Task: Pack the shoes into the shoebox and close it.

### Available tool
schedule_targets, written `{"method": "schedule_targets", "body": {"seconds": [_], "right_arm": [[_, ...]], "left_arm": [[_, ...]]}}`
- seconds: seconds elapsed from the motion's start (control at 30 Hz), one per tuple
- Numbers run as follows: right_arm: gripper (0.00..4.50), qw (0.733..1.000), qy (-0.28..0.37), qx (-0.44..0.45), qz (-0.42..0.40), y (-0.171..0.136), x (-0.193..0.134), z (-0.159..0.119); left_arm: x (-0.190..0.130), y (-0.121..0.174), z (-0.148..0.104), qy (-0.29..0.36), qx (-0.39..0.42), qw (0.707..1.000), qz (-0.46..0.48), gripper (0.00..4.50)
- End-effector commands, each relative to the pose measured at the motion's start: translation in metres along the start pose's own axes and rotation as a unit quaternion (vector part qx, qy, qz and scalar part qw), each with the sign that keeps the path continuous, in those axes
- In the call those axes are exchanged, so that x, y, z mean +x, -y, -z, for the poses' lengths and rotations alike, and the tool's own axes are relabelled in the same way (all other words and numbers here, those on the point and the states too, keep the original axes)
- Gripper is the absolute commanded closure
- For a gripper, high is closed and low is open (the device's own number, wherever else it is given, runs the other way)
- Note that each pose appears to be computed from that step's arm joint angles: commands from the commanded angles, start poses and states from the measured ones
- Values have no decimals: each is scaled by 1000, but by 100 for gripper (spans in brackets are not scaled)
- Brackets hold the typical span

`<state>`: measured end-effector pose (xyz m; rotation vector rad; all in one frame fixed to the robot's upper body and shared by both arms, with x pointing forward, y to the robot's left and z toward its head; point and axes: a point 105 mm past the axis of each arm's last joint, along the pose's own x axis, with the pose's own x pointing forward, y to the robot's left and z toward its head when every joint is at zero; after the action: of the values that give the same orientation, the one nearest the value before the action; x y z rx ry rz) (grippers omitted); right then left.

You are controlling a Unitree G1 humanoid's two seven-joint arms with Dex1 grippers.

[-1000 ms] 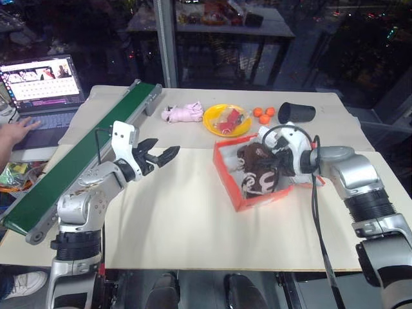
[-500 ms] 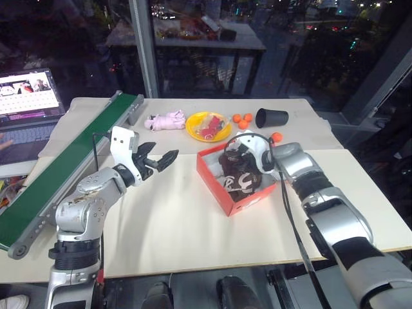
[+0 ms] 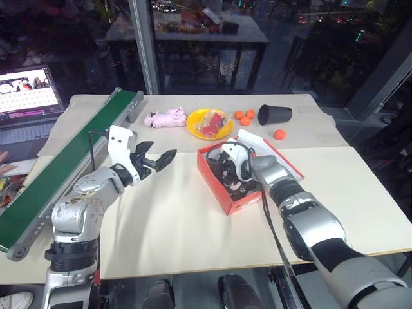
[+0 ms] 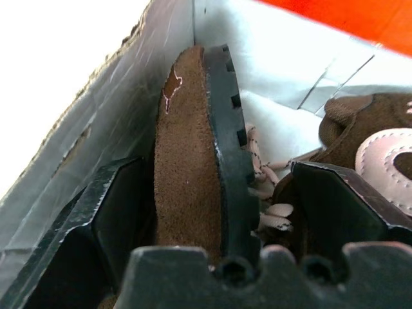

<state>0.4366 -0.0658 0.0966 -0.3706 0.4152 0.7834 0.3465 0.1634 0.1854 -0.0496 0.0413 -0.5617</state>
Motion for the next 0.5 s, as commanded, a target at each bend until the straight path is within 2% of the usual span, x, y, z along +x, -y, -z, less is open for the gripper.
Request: {"method": "schedule_targets", "body": {"seconds": [0.03,0.13,0.33,0.5], "right_arm": [[7,995,96,31,17,16,-26,-53],[7,987,144,68,6,16,-49,-80],[7,975,196,103,7,14,-91,-108],[7,978,192,84,22,13,-125,-100]], "left_arm": [[0,0,-12,6,28,1000,11,0],[1,-5,-13,4,33,999,12,0],[8,-3,-14,-8,53,998,39,0],[15,13,-13,-31,71,992,102,0]]}}
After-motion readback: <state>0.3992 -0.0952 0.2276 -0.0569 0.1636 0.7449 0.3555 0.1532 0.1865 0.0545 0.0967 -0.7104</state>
